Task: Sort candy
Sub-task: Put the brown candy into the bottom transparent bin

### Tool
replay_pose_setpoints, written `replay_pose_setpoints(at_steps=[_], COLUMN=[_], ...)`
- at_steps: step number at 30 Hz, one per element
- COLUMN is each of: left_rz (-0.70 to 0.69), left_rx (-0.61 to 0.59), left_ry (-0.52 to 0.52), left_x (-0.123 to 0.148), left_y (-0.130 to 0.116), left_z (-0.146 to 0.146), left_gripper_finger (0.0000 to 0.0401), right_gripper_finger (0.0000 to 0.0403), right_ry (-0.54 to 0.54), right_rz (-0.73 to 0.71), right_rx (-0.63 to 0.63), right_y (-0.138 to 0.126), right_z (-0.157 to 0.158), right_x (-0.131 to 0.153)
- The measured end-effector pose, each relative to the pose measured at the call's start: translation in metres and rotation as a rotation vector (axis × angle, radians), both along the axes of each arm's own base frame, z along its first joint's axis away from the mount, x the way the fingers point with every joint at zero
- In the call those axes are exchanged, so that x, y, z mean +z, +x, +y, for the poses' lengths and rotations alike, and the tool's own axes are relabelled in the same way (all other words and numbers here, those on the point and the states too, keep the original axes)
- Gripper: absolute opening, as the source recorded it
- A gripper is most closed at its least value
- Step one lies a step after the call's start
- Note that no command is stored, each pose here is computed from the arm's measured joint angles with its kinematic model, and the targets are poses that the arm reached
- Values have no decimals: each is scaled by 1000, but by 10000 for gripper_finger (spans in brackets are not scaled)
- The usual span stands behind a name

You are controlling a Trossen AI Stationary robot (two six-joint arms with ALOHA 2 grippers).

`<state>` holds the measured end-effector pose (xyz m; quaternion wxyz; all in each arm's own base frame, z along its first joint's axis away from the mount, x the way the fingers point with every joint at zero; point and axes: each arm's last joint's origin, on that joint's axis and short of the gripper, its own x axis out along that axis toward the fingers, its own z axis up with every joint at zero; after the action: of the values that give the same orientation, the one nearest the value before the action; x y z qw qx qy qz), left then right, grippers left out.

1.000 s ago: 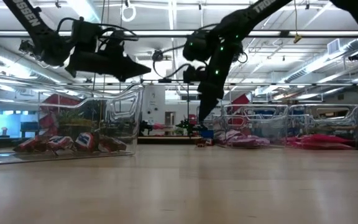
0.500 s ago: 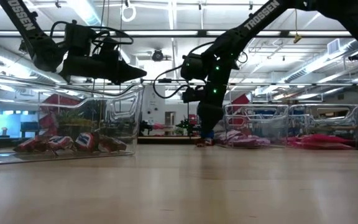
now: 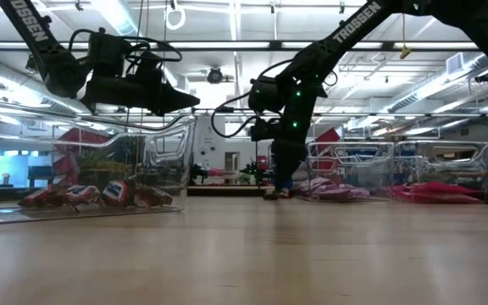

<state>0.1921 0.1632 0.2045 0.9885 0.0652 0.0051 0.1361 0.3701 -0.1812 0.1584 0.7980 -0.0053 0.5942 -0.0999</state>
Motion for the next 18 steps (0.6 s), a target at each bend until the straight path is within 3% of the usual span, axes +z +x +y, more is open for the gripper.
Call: replay_pose_setpoints(at_steps=[7,18], left_rz=[-2,-3], left_rx=[12,28], left_ry=[-5,-7], left_x=[0,0], left_y=[0,0], left_z=[0,1], left_gripper_finger=[5,5], right_gripper_finger=[8,0], right_ry=[-5,55], right_rz=[15,-47], right_rx=[43,155], right_y=[2,30], right_z=[5,32], right_x=[1,58])
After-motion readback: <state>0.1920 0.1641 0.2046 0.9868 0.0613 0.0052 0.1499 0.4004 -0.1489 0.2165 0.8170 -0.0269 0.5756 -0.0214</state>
